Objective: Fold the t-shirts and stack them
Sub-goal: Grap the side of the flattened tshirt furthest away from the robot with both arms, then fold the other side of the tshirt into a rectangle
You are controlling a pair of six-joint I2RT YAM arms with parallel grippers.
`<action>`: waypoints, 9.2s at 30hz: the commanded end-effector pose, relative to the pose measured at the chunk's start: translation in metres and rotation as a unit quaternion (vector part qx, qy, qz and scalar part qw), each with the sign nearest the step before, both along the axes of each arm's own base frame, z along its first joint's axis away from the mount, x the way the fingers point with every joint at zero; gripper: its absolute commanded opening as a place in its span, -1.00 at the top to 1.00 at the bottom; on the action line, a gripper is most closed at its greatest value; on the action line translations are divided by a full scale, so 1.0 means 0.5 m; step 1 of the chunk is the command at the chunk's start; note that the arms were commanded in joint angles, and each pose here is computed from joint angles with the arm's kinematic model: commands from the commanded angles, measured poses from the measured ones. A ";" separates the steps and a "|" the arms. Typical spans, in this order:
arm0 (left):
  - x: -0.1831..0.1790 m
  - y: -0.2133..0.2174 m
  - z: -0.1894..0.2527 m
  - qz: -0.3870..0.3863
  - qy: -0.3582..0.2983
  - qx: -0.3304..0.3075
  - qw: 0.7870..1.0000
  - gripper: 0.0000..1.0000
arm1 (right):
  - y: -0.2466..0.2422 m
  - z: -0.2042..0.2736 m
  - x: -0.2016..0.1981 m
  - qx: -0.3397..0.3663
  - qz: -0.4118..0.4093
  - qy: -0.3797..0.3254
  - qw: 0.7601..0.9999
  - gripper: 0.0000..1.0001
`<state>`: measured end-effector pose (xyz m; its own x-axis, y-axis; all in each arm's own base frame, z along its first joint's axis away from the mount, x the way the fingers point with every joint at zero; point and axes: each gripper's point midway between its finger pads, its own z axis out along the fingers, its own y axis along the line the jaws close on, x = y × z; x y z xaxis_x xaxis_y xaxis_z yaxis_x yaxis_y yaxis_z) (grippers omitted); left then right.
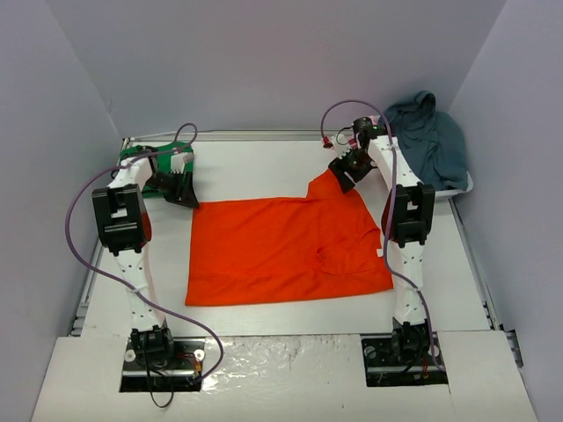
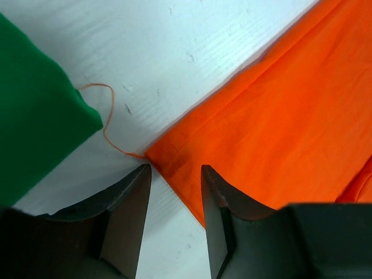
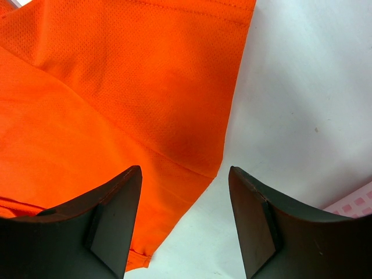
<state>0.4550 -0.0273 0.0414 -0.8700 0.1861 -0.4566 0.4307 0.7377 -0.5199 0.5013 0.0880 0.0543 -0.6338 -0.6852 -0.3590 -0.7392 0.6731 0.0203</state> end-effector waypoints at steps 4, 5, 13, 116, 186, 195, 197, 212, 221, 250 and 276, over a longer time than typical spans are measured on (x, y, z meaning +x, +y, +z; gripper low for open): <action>0.031 0.033 -0.025 0.025 -0.023 0.039 0.999 0.21 | -0.011 -0.008 -0.012 -0.007 -0.003 0.016 1.000 -0.14; 0.032 0.031 -0.025 0.024 -0.023 0.038 0.999 0.21 | -0.013 -0.010 -0.011 -0.008 -0.003 0.017 1.000 -0.14; 0.029 0.007 -0.044 0.006 -0.017 0.053 0.998 0.23 | -0.020 -0.020 -0.007 -0.010 -0.007 0.018 1.000 -0.14; 0.023 -0.018 0.060 -0.001 -0.095 0.165 0.982 0.95 | 0.073 0.028 0.175 0.174 -0.077 -0.102 0.976 1.00; -0.240 -0.015 0.169 -0.042 -0.166 0.195 0.966 0.95 | 0.022 0.194 -0.273 0.100 -0.039 -0.056 0.993 1.00; -0.244 -0.004 0.163 -0.038 -0.166 0.208 0.963 0.95 | 0.003 0.177 -0.295 0.075 -0.043 -0.044 0.995 1.00; -0.246 -0.003 0.160 -0.039 -0.166 0.210 0.963 0.95 | 0.001 0.179 -0.303 0.073 -0.044 -0.043 0.995 1.00; -0.266 -0.009 0.140 -0.053 -0.153 0.203 0.966 0.95 | -0.010 0.163 -0.345 0.061 -0.041 -0.022 0.997 1.00; -0.278 -0.013 0.125 -0.063 -0.146 0.200 0.967 0.95 | -0.002 0.125 -0.380 0.047 -0.022 0.020 0.998 1.00; -0.302 -0.016 0.224 -0.065 -0.167 0.212 0.961 -0.06 | 0.083 0.124 -0.400 0.048 0.038 0.075 0.995 0.30; -0.309 0.035 0.258 0.061 -0.194 0.231 0.952 -0.46 | 0.214 -0.047 -0.507 0.027 0.155 0.209 0.965 1.00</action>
<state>0.2950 -0.0119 0.1646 -0.6901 0.3728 -0.6203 0.4416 0.8960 0.0472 0.2638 0.1889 0.0379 -0.5130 -0.8344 -0.2013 -0.8349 0.4307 0.3427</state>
